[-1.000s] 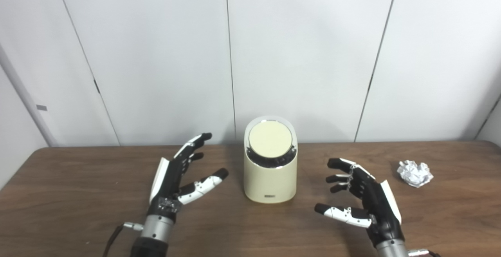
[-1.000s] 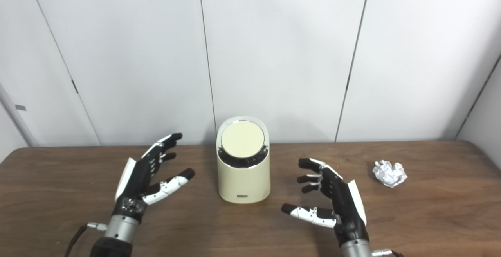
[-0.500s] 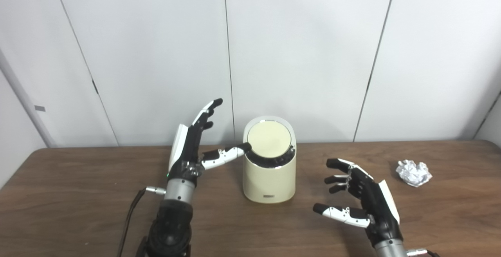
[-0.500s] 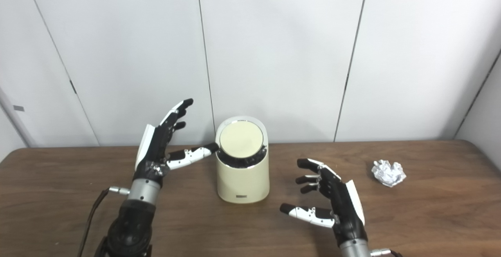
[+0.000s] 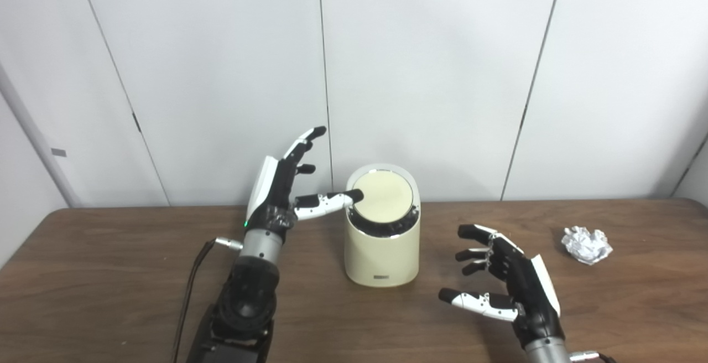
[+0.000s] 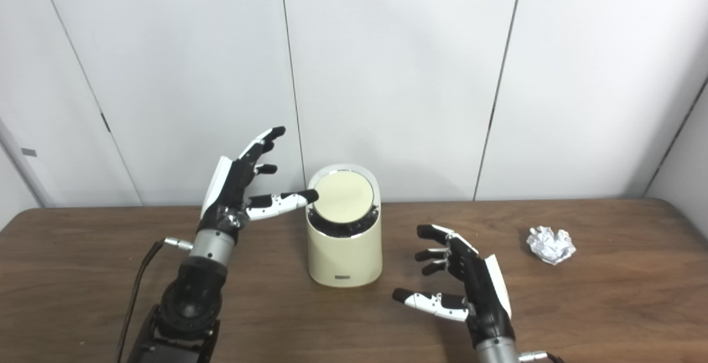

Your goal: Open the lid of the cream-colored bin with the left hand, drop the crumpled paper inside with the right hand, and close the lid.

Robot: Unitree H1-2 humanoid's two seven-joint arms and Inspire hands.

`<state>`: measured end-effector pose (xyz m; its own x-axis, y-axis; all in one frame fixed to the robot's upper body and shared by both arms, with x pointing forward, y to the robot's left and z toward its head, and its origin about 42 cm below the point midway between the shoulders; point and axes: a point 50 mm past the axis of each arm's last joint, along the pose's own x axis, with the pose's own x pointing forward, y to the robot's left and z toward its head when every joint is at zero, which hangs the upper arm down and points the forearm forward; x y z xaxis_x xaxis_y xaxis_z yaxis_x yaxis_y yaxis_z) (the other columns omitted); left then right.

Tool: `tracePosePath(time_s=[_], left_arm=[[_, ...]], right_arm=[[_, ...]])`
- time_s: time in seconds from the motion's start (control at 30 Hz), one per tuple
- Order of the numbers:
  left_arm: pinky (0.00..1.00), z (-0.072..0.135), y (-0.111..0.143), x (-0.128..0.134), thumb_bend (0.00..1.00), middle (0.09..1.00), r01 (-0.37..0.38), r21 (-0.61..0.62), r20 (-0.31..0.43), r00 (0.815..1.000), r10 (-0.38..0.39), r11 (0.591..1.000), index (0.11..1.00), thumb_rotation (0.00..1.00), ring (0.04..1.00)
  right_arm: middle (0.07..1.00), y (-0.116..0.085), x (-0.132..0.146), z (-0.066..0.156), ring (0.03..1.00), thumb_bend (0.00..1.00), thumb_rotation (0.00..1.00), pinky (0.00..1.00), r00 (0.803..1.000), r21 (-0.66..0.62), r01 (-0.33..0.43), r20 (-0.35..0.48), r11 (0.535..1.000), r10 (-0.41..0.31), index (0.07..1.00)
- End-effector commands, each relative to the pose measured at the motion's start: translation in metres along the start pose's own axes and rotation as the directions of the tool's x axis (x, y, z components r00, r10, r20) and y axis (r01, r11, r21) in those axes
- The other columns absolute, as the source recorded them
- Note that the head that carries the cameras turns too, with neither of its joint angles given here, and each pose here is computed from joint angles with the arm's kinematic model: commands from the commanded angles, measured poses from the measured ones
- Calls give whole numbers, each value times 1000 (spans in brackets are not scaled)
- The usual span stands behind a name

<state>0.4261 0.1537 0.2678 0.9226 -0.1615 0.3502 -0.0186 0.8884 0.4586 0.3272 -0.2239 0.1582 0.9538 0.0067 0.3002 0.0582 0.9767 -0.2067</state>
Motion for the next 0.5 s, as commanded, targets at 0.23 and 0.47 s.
tracePosePath(time_s=[0.23,0.47], left_arm=[[824,31,12,33,923,970,6,158,97,995,-21,987,962,210,957],[799,34,9,38,932,979,22,215,119,992,-48,976,971,191,949]], right_arm=[[752,5,14,19,597,746,115,476,995,13,21,99,1000,-22,723],[748,6,14,19,596,739,109,479,995,5,23,102,1000,-23,727]])
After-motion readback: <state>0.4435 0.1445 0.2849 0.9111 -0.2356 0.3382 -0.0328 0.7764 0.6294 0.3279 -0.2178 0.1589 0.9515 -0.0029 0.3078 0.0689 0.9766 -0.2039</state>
